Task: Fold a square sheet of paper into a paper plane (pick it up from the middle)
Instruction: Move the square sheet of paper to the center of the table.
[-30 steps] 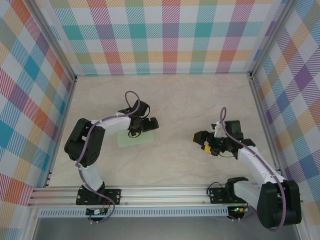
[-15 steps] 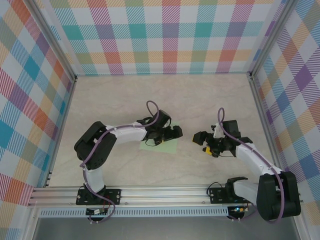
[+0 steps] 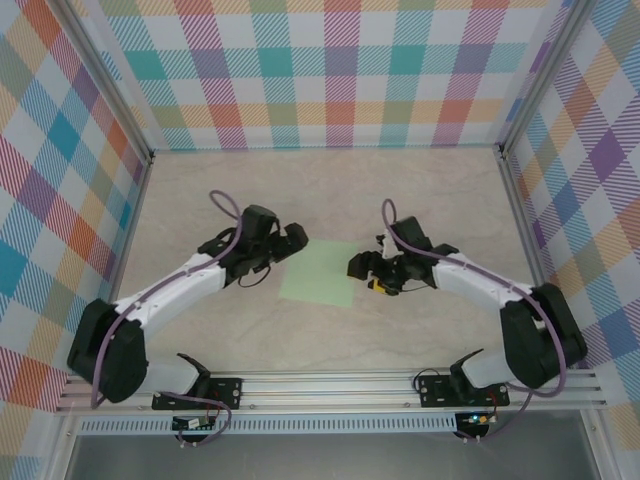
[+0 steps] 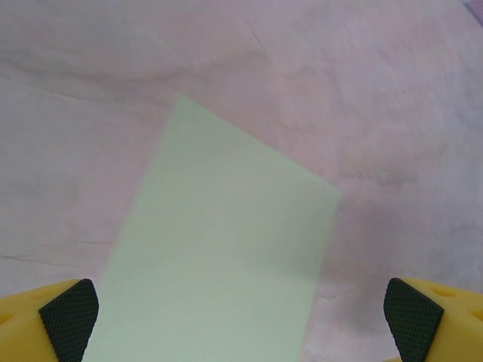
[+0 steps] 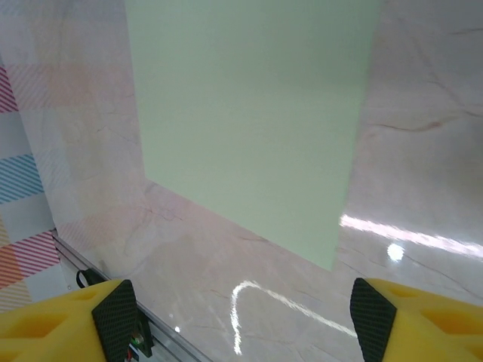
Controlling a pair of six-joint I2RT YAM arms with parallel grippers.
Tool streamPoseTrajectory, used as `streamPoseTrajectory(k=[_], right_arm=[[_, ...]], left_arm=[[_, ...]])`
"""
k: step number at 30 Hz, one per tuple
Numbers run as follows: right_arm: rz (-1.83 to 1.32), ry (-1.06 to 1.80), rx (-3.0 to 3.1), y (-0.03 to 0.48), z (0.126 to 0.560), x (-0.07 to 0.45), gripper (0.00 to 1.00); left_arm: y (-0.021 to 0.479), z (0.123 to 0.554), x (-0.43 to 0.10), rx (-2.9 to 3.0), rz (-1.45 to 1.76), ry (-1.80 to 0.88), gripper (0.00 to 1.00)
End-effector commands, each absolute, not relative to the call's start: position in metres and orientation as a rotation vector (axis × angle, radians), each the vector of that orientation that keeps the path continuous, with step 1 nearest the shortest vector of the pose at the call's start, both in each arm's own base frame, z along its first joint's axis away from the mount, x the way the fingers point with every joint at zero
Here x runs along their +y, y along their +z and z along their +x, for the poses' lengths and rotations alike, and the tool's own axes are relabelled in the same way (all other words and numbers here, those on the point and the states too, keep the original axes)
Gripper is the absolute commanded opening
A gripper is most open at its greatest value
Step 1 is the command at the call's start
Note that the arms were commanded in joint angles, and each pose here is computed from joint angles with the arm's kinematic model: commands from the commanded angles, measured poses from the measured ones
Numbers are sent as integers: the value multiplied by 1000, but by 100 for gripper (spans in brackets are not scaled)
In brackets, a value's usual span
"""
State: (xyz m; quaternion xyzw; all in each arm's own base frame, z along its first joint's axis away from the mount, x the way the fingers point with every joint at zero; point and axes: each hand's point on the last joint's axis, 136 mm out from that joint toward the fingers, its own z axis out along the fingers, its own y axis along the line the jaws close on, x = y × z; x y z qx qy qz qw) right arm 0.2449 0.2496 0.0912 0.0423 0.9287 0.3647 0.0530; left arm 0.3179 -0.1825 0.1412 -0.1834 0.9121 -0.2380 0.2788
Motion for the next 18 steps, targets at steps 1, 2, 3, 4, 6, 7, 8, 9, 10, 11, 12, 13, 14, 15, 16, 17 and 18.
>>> streamPoseTrajectory(k=[1,2,3,4,6,7,8,9,10,11,12,13,14,15,16,17,18], right_arm=[[106,1066,2840,90,254,284,73],[90,1052,2866,83,251,293,71],[82,1038,2889,77,250,300,71],[88,1025,2914,70,249,303,71],[83,1028,2955,58,248,312,70],[78,1032,2977,53,246,315,69],[68,1028,2996,49,245,317,68],[54,1013,3011,45,244,318,68],[49,985,3032,42,242,316,68],[47,937,3057,37,241,312,68],[40,869,3080,32,240,305,67],[31,816,3098,29,239,299,67],[10,760,3122,24,237,293,67],[-9,702,3142,20,235,286,67],[-22,664,3155,17,234,280,67],[-32,638,3171,14,232,275,66],[-33,623,3186,11,231,269,66]], left_arm=[[121,300,-146,2506,-511,-533,100],[120,297,-139,2508,-519,-523,100],[118,295,-133,2512,-524,-520,100],[117,293,-130,2514,-532,-529,100],[116,288,-125,2508,-531,-546,100],[115,286,-124,2503,-534,-549,100],[114,283,-122,2497,-541,-558,100],[114,281,-123,2490,-537,-584,100],[114,279,-124,2489,-533,-598,100],[115,278,-124,2491,-525,-605,100],[115,276,-124,2497,-517,-607,100],[116,274,-125,2502,-502,-615,100],[116,273,-126,2508,-481,-625,100],[117,272,-127,2515,-470,-629,100],[116,271,-127,2520,-468,-627,100],[118,270,-128,2521,-457,-634,100],[118,269,-129,2523,-442,-639,100]])
